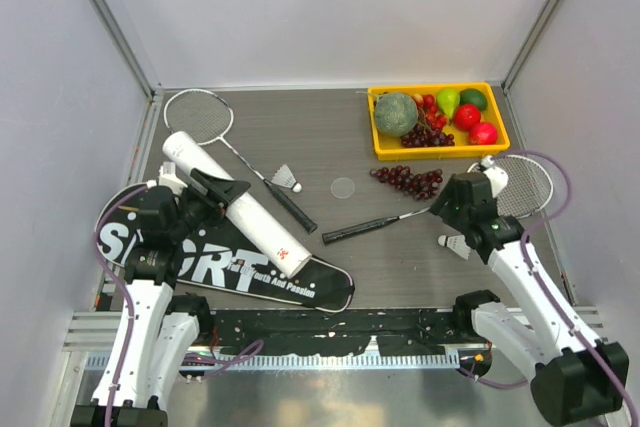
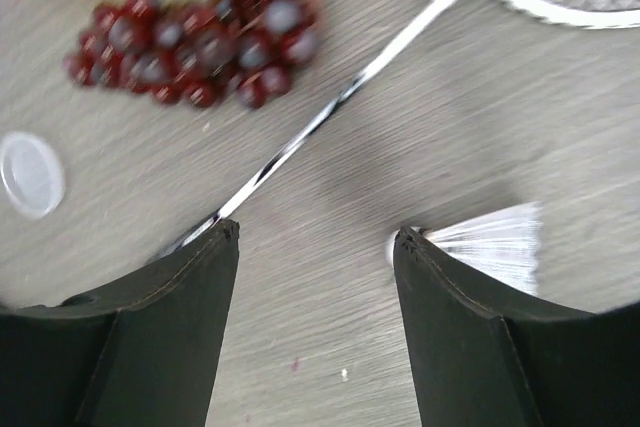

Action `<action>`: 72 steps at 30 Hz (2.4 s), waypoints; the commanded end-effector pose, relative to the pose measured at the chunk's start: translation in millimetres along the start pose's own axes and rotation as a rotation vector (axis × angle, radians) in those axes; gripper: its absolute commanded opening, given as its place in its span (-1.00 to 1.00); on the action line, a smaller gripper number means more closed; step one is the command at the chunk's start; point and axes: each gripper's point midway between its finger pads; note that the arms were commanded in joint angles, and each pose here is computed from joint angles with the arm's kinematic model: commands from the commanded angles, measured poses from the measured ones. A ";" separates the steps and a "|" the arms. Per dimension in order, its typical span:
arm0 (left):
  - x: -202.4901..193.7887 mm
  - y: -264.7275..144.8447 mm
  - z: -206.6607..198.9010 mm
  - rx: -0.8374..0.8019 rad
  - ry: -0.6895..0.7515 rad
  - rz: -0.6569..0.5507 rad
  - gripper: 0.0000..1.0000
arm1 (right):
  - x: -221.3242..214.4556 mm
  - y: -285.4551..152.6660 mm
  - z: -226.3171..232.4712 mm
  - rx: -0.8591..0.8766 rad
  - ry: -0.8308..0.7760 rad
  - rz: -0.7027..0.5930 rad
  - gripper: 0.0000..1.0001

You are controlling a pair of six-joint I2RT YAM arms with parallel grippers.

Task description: Pack up the badminton gear

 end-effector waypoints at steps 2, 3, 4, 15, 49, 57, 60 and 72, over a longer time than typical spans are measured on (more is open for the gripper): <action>2.8 -4.1 -10.3 -0.053 0.107 -0.004 -0.10 | 23.9 -5.1 -50.1 -0.137 0.077 -0.070 0.36; 2.5 -3.8 -9.7 -0.051 0.109 -0.002 -0.10 | 25.1 -5.4 -61.0 -0.170 0.087 -0.074 0.36; 2.0 -3.3 -8.2 -0.042 0.105 0.004 -0.10 | 24.6 -5.3 -64.7 -0.172 0.089 -0.066 0.36; 6.2 -3.4 -6.8 -0.045 0.173 -0.028 -0.07 | 0.2 14.9 -97.5 -0.269 0.218 0.016 0.43; -0.9 -10.1 14.2 0.136 -0.029 0.021 -0.28 | 15.0 4.0 -53.7 0.020 0.186 -0.047 -0.90; -14.6 -8.3 12.9 0.139 -0.180 0.091 -0.31 | 53.4 -52.9 25.3 0.444 0.087 -0.166 -0.89; -22.3 -6.6 9.6 0.134 -0.291 0.137 -0.34 | 64.3 -73.5 53.6 0.594 0.020 -0.223 -0.89; -19.7 -1.4 0.7 0.137 -0.539 0.151 -0.42 | 34.1 -204.0 165.1 1.138 -0.239 -0.349 -0.89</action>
Point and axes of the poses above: each gripper's point midway between its finger pads, its own y axis out along the fingers, its own z axis along the line the jaws close on, x = y × z, and after that the axes turned 15 degrees about y, right-handed
